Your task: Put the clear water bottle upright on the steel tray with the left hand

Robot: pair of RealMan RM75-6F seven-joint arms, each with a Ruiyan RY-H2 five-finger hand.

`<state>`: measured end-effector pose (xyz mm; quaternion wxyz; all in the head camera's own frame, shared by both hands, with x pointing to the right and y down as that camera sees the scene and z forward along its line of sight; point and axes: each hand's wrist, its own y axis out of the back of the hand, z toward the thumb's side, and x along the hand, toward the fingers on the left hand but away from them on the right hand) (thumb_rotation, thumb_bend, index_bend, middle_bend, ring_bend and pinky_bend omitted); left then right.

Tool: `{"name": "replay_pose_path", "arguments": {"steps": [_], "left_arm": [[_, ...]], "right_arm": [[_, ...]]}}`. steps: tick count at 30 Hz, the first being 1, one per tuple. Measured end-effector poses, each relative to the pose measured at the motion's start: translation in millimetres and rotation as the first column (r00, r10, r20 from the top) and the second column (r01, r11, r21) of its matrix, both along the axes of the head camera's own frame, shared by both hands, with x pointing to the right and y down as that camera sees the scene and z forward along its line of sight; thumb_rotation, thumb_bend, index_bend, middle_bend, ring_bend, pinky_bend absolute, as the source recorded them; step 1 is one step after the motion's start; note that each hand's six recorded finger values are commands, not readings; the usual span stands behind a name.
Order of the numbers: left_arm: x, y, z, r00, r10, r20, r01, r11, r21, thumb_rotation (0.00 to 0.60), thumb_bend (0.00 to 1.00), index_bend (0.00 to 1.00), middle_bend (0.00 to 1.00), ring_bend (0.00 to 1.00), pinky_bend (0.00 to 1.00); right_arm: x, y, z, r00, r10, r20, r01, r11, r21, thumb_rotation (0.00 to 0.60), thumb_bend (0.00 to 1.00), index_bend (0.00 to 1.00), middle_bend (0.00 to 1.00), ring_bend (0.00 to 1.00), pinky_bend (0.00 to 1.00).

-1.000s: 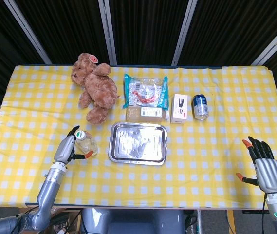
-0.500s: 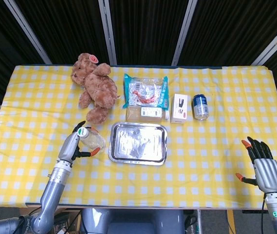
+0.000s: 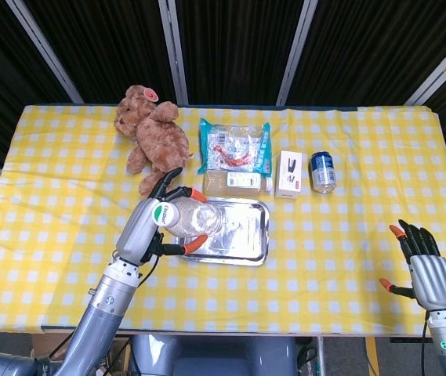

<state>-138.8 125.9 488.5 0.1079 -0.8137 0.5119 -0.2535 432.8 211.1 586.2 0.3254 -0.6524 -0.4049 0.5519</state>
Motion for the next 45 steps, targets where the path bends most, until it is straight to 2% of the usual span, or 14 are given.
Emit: {"name": "replay_pose_path", "arguments": {"steps": [3,9,12,19,25,27,30,35,39,43,45], "left_arm": [[-7,-2,-3,0.999,-0.031,0.026,0.031,0.999,0.027,0.6,0.37,0.49,0.48,0.04,0.02],[-27,4,19,0.994,-0.053,0.093,0.059,0.997,-0.056,0.6,0.37,0.49,0.48,0.04,0.02],[-36,7,39,0.991,-0.058,0.118,0.07,0.992,-0.106,0.6,0.37,0.49,0.48,0.04,0.02],[-59,19,105,0.985,-0.041,0.165,0.082,0.965,-0.248,0.6,0.37,0.49,0.48,0.04,0.02],[-85,36,147,0.975,-0.027,0.221,0.098,0.944,-0.314,0.6,0.37,0.49,0.48,0.04,0.02],[-89,39,151,0.975,-0.033,0.219,0.105,0.94,-0.325,0.6,0.37,0.49,0.48,0.04,0.02],[-89,36,148,0.98,-0.047,0.193,0.108,0.942,-0.318,0.6,0.37,0.49,0.48,0.04,0.02],[-72,28,121,0.99,-0.036,0.134,0.072,0.959,-0.275,0.6,0.37,0.49,0.49,0.04,0.02],[-52,20,80,0.997,-0.008,0.083,0.024,0.979,-0.201,0.6,0.37,0.49,0.49,0.04,0.02],[-30,12,26,0.999,0.03,0.027,-0.028,0.996,-0.086,0.6,0.37,0.49,0.49,0.04,0.02],[-27,8,10,0.999,0.031,0.014,-0.031,0.999,-0.028,0.6,0.37,0.49,0.49,0.04,0.02]], "right_arm": [[-1,1,-1,1.0,-0.003,0.002,0.003,1.0,0.0,0.6,0.05,0.1,0.0,0.0,0.0],[0,0,-1,1.0,0.0,-0.004,0.0,1.0,-0.001,0.6,0.05,0.1,0.0,0.0,0.0],[1,0,1,1.0,0.003,-0.009,-0.003,1.0,-0.006,0.6,0.05,0.1,0.0,0.0,0.0],[1,0,2,1.0,0.002,-0.018,-0.002,1.0,-0.011,0.6,0.05,0.1,0.0,0.0,0.0],[0,1,3,1.0,0.0,-0.021,0.0,1.0,-0.015,0.6,0.05,0.1,0.0,0.0,0.0],[0,1,4,1.0,-0.002,-0.02,0.002,1.0,-0.017,0.6,0.05,0.1,0.0,0.0,0.0],[-2,1,3,1.0,-0.006,-0.018,0.005,1.0,-0.016,0.6,0.05,0.1,0.0,0.0,0.0],[-1,1,4,1.0,-0.004,-0.019,0.003,1.0,-0.017,0.6,0.05,0.1,0.0,0.0,0.0],[-2,2,5,1.0,-0.005,-0.016,0.004,1.0,-0.021,0.6,0.05,0.1,0.0,0.0,0.0],[-3,2,3,1.0,-0.007,-0.012,0.007,1.0,-0.017,0.6,0.05,0.1,0.0,0.0,0.0],[-3,2,2,1.0,-0.009,-0.011,0.009,1.0,-0.015,0.6,0.05,0.1,0.0,0.0,0.0]]}}
